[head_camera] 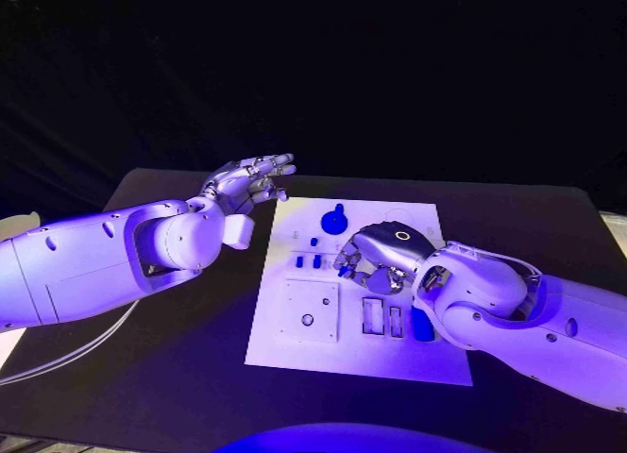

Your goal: Assemble the parts on the task board

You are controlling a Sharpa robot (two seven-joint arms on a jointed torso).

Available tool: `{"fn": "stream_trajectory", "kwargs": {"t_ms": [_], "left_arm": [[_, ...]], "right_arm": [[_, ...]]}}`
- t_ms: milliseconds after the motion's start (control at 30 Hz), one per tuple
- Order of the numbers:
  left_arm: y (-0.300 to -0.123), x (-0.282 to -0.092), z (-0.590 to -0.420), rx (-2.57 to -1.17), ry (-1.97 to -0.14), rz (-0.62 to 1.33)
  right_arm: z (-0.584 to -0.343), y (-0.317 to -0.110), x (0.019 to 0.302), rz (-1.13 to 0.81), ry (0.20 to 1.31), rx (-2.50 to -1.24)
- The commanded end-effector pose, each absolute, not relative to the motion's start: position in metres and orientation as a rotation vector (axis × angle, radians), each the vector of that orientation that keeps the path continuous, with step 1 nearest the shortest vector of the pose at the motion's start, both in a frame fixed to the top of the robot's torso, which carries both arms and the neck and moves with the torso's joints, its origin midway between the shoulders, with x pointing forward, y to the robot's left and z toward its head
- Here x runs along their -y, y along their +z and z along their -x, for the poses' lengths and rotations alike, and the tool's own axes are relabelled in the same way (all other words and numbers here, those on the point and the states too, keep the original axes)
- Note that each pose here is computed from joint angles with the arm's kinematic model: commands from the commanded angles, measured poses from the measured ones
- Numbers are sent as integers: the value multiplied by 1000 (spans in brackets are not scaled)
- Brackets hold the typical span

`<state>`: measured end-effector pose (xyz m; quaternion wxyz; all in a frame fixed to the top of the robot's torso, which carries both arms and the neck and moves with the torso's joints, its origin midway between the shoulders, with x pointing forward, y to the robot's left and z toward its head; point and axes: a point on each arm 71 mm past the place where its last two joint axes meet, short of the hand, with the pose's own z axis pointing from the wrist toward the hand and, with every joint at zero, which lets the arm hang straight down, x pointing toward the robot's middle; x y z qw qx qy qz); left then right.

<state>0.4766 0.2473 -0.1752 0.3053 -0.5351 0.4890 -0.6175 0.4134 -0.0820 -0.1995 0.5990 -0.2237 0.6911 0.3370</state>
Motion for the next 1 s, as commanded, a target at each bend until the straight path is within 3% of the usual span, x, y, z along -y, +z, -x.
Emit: {"fn": "stream_trajectory", "kwargs": {"t_ms": [33, 400, 1000], "left_arm": [[-174, -243, -476, -1299, -1664, 1411], [-173, -241, -475, -1304, -1671, 1409], [-174, -241, -475, -1307, -1671, 1409]], "right_arm": [[-410, -209, 75, 559, 798, -1617], [-407, -230, 65, 570, 813, -1664], [-400, -235, 57, 591, 836, -1680]]}}
